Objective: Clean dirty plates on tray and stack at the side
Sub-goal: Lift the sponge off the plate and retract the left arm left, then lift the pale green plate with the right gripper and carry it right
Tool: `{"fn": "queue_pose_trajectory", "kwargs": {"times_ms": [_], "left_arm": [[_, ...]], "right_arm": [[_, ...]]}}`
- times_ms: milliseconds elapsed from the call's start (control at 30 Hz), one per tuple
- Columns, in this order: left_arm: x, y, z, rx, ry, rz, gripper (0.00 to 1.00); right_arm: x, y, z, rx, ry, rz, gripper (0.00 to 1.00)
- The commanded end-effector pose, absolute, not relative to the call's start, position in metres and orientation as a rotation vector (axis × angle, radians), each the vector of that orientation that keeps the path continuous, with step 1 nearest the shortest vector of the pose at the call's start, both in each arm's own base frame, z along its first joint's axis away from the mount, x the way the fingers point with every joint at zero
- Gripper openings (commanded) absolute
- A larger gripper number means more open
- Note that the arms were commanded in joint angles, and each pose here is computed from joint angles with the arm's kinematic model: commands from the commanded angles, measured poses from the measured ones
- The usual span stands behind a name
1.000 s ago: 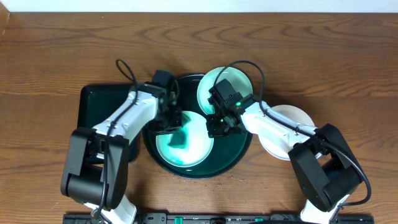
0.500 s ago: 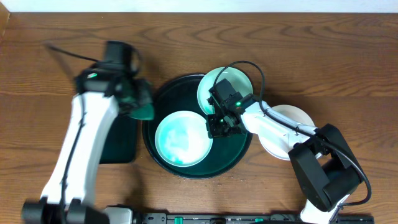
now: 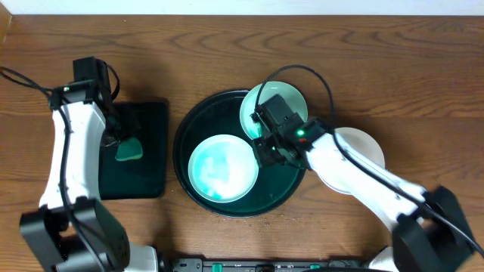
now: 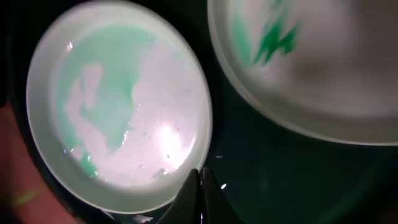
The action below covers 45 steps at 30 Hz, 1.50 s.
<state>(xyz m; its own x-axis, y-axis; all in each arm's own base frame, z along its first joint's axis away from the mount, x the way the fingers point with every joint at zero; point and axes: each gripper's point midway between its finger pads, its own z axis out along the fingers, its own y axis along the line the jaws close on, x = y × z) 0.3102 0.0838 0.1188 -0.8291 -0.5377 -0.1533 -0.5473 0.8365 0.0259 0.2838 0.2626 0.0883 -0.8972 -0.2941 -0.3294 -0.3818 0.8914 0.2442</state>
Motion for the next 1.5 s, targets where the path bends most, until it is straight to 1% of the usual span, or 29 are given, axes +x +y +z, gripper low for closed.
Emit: {"fn": "queue_pose_trajectory", "kwargs": {"times_ms": [0,33,67,100,200,300,400,533,733,933,1000,1067,1133,1167,1200,1333,1467], "left_arm": [[0.307,0.086,0.109,-0.840,2.920,0.128,0.07],[0.307,0.086,0.107,-0.841,2.925,0.128,0.07],[0.307,0.086,0.106,-0.842,2.929,0.129,0.07],[0.307,0.086,0.105,-0.843,2.931,0.129,0.07],[0.307,0.086,0.105,-0.842,2.929,0.129,0.07],[0.308,0.087,0.105,-0.841,2.927,0.129,0.07],[0.308,0.087,0.105,-0.841,2.927,0.129,0.07],[0.308,0.087,0.105,-0.841,2.927,0.130,0.07],[0.308,0.087,0.105,-0.841,2.927,0.129,0.07],[0.308,0.087,0.105,-0.842,2.926,0.130,0.07],[0.308,0.087,0.105,-0.841,2.926,0.129,0.07],[0.308,0.087,0.105,-0.842,2.926,0.129,0.07],[0.308,0.087,0.105,-0.841,2.927,0.129,0.07],[0.308,0.087,0.105,-0.841,2.927,0.129,0.07],[0.308,0.087,0.105,-0.842,2.926,0.129,0.07],[0.308,0.087,0.105,-0.841,2.926,0.129,0.08],[0.308,0.087,0.105,-0.842,2.926,0.129,0.07]], "right_arm": [[0.298,0.253,0.112,-0.523,2.659,0.280,0.01],[0.295,0.255,0.110,-0.503,2.677,0.301,0.01],[0.290,0.259,0.105,-0.484,2.710,0.340,0.08],[0.285,0.263,0.100,-0.482,2.743,0.383,0.13],[0.270,0.278,0.081,-0.475,2.848,0.515,0.19],[0.258,0.282,0.053,-0.438,2.962,0.541,0.26],[0.254,0.283,0.034,-0.431,3.026,0.542,0.29],[0.259,0.280,0.028,-0.401,3.038,0.551,0.35],[0.259,0.280,0.016,-0.377,3.069,0.561,0.35],[0.259,0.280,0.006,-0.328,3.126,0.647,0.35],[0.260,0.280,0.003,-0.321,3.143,0.674,0.33],[0.259,0.282,0.000,-0.330,3.158,0.700,0.26],[0.258,0.282,-0.001,-0.338,3.168,0.692,0.13],[0.259,0.282,0.000,-0.338,3.170,0.691,0.04],[0.259,0.282,0.001,-0.348,3.165,0.692,0.01],[0.263,0.285,0.010,-0.393,3.134,0.704,0.01],[0.269,0.285,0.031,-0.428,3.064,0.685,0.01]]}}
